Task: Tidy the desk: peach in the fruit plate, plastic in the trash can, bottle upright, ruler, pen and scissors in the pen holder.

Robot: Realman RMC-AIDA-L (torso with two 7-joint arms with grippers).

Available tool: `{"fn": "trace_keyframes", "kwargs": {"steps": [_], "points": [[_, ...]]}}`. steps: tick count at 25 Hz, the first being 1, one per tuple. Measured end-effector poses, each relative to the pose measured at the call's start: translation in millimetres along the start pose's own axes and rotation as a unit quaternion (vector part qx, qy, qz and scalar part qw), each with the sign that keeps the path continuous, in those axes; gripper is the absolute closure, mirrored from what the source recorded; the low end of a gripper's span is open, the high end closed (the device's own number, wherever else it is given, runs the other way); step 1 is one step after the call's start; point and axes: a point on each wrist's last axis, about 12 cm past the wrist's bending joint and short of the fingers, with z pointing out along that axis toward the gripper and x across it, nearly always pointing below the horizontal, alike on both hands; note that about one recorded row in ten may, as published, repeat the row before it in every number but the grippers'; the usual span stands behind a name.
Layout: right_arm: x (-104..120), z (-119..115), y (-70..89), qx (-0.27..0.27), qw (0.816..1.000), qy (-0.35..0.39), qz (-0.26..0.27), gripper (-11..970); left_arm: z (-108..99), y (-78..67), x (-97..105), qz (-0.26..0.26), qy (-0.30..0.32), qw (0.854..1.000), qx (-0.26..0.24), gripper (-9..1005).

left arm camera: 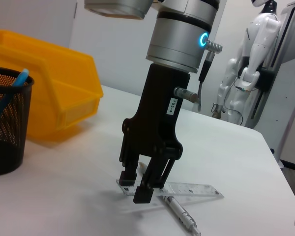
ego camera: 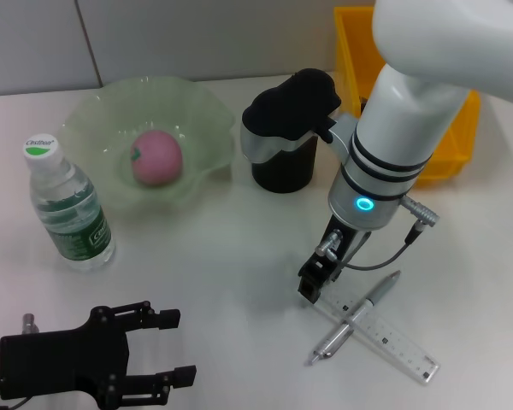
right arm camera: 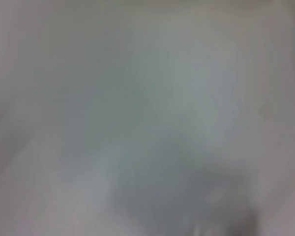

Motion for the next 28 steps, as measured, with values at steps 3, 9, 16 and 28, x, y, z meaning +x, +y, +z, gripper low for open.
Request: {"fn": "trace_keyframes", "kwargs": {"steps": [3, 9, 16, 28], "points": [[-1, 0, -0.1, 0.002, 1.0, 0.001, -0.001, 537, 0, 0.4, -1, 0.001, 0.0, 1.0, 0.0, 212], [-3, -1, 0.2, 0.004, 1.0, 0.002, -0.002, 559, 0, 0.9, -1, 0.001, 0.0, 1.0, 0.0, 212], [-5, -5, 0.0, 0.002, 1.0, -0.007, -0.002, 578, 0, 0.9, -1, 0.001, -0.001, 1.0, -0.002, 211], [-7, -59, -19.6, -0.045, 0.99, -0.132, 0.002, 579, 0, 1.5, -1, 0.001, 0.0, 1.0, -0.004, 211]]}}
